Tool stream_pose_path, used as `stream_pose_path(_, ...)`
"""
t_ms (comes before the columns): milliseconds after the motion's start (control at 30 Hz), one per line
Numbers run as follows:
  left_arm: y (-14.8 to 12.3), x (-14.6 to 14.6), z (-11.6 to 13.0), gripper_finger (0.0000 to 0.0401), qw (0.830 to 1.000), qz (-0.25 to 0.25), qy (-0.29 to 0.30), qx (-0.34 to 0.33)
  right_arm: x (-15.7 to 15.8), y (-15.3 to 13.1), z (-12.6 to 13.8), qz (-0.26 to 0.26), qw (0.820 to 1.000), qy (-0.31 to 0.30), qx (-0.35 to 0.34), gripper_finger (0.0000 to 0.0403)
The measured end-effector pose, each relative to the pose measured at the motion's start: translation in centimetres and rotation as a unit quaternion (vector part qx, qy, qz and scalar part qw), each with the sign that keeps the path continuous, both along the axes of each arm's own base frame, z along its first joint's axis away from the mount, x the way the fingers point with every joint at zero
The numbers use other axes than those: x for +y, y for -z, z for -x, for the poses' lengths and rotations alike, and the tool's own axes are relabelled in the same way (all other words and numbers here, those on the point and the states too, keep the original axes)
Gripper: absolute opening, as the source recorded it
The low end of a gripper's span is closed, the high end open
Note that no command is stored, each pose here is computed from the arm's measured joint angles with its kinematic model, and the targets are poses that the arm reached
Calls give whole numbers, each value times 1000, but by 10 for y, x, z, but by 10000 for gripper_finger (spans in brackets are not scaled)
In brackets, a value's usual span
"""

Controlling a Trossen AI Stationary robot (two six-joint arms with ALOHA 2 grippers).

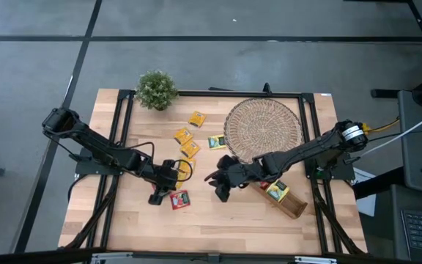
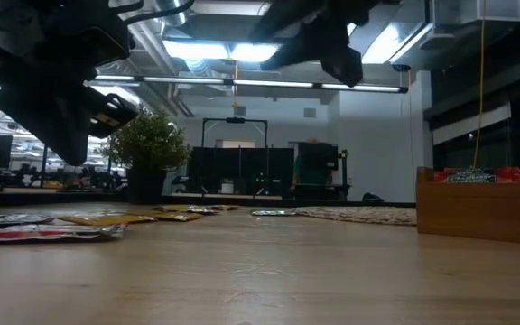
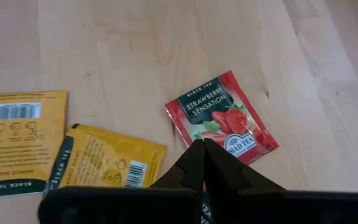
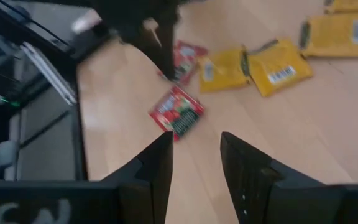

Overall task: Pick & Place Tea
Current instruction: Put the bottom red tea bag into the left slot of the wooden organizer

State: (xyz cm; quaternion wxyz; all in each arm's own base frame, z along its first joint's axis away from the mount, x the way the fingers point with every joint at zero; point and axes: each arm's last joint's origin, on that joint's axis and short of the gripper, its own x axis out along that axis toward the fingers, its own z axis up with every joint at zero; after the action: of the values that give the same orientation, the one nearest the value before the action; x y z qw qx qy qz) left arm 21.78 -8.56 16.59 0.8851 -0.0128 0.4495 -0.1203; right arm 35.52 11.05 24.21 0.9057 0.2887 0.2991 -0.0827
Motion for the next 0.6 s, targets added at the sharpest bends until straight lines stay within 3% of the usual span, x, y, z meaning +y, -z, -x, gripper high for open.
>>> stream_pose_path(333,0,-2,1,2,1000,10,11,3,9,-5,-5,5,998,-23,-50,135)
stream_pose_path(600,-1,-13,5,2,999,7,38,-4,16,15,-22,-16,997,-39,-70,135)
